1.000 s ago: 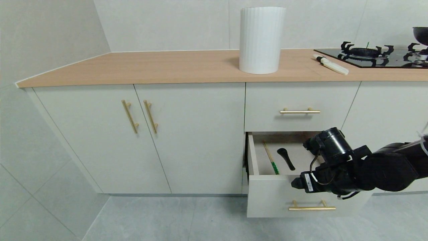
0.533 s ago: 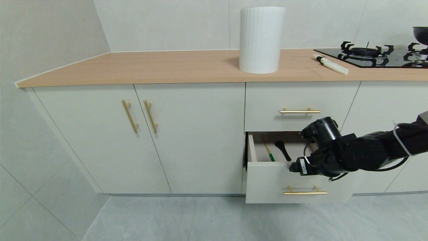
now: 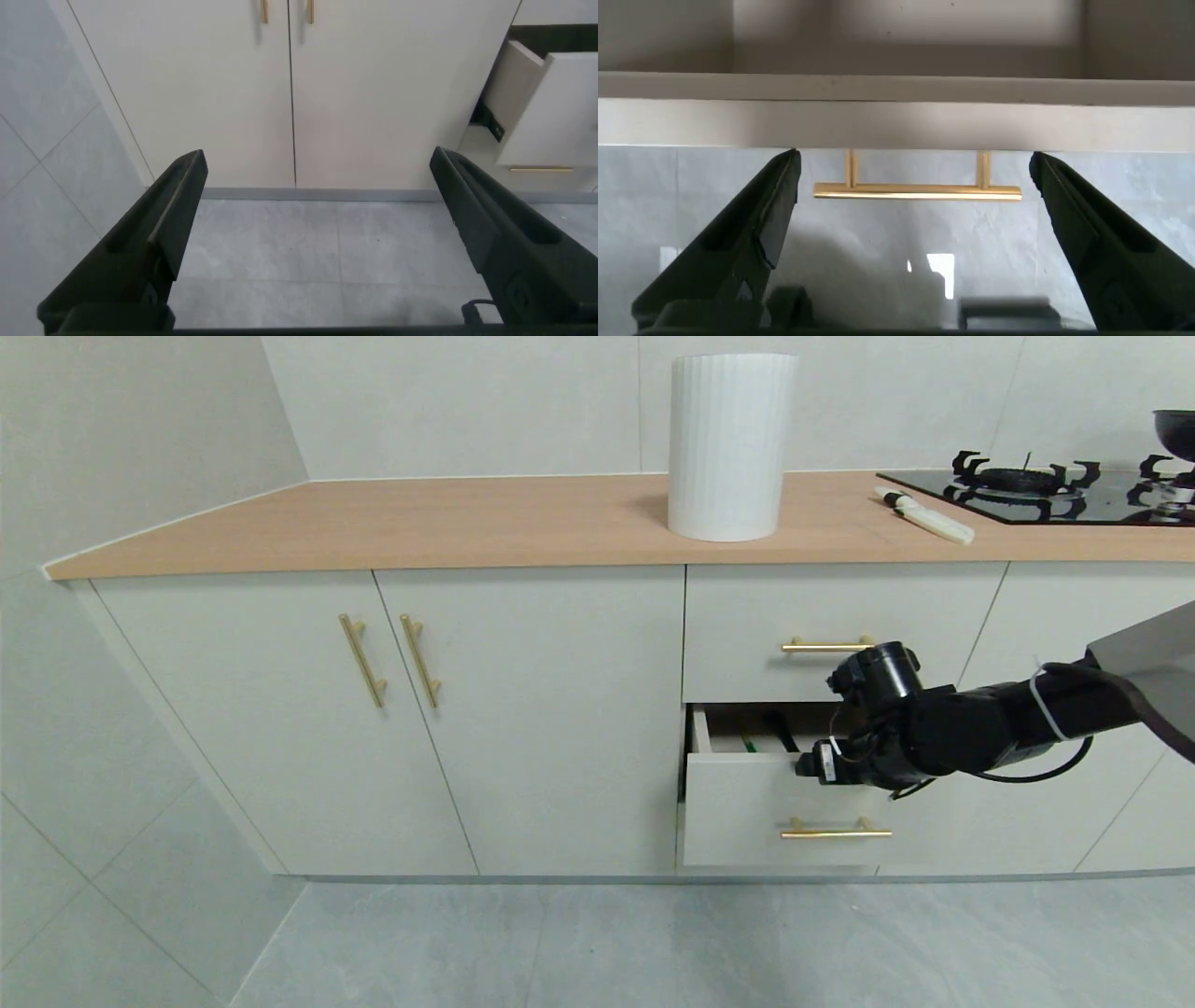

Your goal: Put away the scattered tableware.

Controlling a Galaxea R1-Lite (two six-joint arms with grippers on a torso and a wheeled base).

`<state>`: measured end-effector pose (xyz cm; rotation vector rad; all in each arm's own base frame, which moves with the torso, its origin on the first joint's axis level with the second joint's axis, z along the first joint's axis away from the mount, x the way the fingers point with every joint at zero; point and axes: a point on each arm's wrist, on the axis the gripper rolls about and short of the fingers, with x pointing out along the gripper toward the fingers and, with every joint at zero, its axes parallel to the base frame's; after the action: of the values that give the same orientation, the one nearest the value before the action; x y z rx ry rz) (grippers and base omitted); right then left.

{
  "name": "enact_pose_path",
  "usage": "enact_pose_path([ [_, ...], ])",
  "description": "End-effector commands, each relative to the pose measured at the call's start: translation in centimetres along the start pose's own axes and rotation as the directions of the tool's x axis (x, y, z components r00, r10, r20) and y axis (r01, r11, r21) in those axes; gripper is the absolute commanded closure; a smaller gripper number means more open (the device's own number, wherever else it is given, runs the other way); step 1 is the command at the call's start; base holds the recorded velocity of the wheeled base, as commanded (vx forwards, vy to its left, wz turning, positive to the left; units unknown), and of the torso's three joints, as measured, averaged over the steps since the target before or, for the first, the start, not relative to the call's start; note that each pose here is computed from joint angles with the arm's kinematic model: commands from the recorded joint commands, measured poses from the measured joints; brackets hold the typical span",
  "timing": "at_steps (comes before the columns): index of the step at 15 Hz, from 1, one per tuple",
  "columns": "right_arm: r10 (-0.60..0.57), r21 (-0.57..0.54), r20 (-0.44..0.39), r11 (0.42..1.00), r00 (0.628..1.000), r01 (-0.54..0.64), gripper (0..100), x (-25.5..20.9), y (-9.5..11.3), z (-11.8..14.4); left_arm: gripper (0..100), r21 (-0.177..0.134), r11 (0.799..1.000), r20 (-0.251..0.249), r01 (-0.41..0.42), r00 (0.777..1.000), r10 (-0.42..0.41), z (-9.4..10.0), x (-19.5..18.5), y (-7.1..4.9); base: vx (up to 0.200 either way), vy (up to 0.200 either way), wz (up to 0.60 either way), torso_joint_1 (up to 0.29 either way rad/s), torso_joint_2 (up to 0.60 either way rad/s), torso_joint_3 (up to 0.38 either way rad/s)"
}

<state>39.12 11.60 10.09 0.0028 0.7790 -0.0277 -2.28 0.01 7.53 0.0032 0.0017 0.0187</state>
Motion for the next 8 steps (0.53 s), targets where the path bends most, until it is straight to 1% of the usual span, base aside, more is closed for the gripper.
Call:
enact_pose_path([
  [1, -0.010, 0.011, -0.002, 1.000, 1.000, 0.010, 0, 1.5, -0.1, 0.2, 0, 0.000, 1.000, -0.001, -0.001, 1.000, 0.001, 0.0, 0.0, 0.0, 0.000, 0.000, 0.00, 0.000, 0.00, 0.000],
  [3, -0.013, 0.024, 0.018, 1.000, 1.000, 0.013, 0, 2.0, -0.4, 0.5, 0, 0.000, 1.000, -0.001, -0.001, 1.000, 0.001, 0.0, 0.0, 0.0, 0.000, 0.000, 0.00, 0.000, 0.00, 0.000],
  [5, -0.001, 0.040, 0.095, 0.999, 0.995, -0.003, 0, 3.3, -0.3, 1.0, 0, 0.000, 1.000, -0.001, -0.001, 1.000, 0.001, 0.0, 0.0, 0.0, 0.000, 0.000, 0.00, 0.000, 0.00, 0.000],
  [8, 0.000, 0.061, 0.151, 0.998, 0.988, -0.009, 0, 4.7, -0.6, 1.1, 0, 0.000, 1.000, -0.001, -0.001, 1.000, 0.001, 0.0, 0.0, 0.0, 0.000, 0.000, 0.00, 0.000, 0.00, 0.000],
])
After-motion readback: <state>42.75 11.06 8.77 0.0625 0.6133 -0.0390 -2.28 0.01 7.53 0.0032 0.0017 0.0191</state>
